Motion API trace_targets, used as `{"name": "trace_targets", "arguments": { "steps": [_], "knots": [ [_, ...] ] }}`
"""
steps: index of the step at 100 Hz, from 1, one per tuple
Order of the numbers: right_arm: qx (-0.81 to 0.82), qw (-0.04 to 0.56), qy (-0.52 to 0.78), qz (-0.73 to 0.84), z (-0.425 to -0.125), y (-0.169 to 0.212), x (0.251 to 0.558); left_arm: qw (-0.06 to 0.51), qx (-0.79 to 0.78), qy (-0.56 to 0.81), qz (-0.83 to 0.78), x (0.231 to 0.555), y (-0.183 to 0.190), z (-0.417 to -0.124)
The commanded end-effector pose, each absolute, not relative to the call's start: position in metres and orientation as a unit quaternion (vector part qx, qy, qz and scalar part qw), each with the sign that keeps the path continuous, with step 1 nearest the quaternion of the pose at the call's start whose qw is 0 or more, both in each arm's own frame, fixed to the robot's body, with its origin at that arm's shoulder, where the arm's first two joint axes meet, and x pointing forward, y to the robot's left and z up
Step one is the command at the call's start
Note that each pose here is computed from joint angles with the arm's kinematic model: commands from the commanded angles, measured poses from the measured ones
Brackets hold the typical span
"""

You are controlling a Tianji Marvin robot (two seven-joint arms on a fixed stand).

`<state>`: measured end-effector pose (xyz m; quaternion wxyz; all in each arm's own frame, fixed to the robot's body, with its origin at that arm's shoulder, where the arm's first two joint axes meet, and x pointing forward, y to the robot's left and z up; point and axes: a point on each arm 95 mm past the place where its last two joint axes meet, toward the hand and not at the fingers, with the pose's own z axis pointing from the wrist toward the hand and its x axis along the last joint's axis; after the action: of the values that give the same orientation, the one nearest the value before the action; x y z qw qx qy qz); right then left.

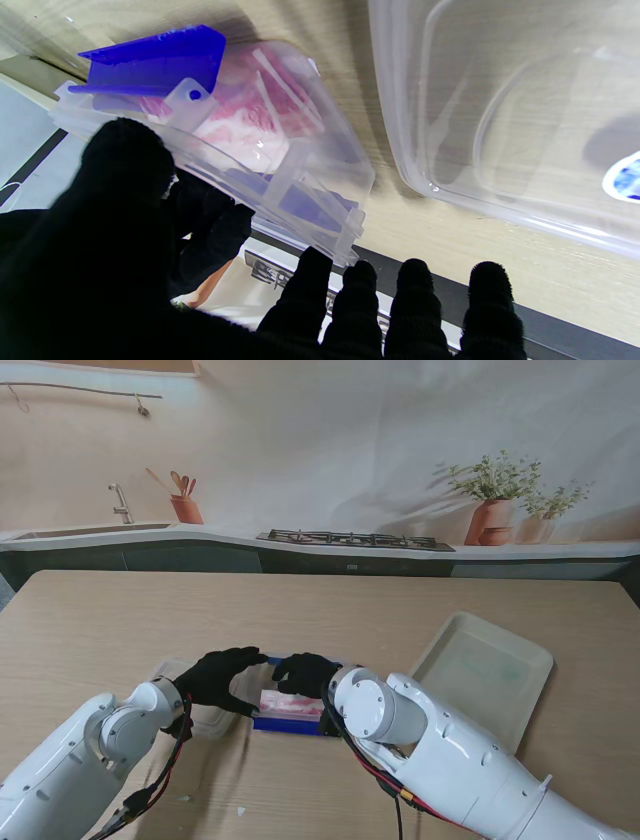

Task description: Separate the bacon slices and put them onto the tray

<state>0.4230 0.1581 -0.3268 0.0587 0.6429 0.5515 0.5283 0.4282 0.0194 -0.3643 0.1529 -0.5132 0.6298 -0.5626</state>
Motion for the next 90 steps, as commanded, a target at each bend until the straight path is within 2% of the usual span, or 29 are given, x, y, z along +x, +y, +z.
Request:
{"name": "trace_targets", "arguments": {
  "steps": [1,90],
  "knots": [
    [0.638,0.047,0.565,0.522,-0.3301,0.1617,0.4182,0.144,-0.525,0.639,-0.543,0.4211,0.0196,-0.3792],
    [0.583,0.071,0.643,0.492,-0.3317,0.1591,0.4272,0.144,-0.527,0.639,-0.542,0.4217,0.0203,-0.3801]
  ]
}}
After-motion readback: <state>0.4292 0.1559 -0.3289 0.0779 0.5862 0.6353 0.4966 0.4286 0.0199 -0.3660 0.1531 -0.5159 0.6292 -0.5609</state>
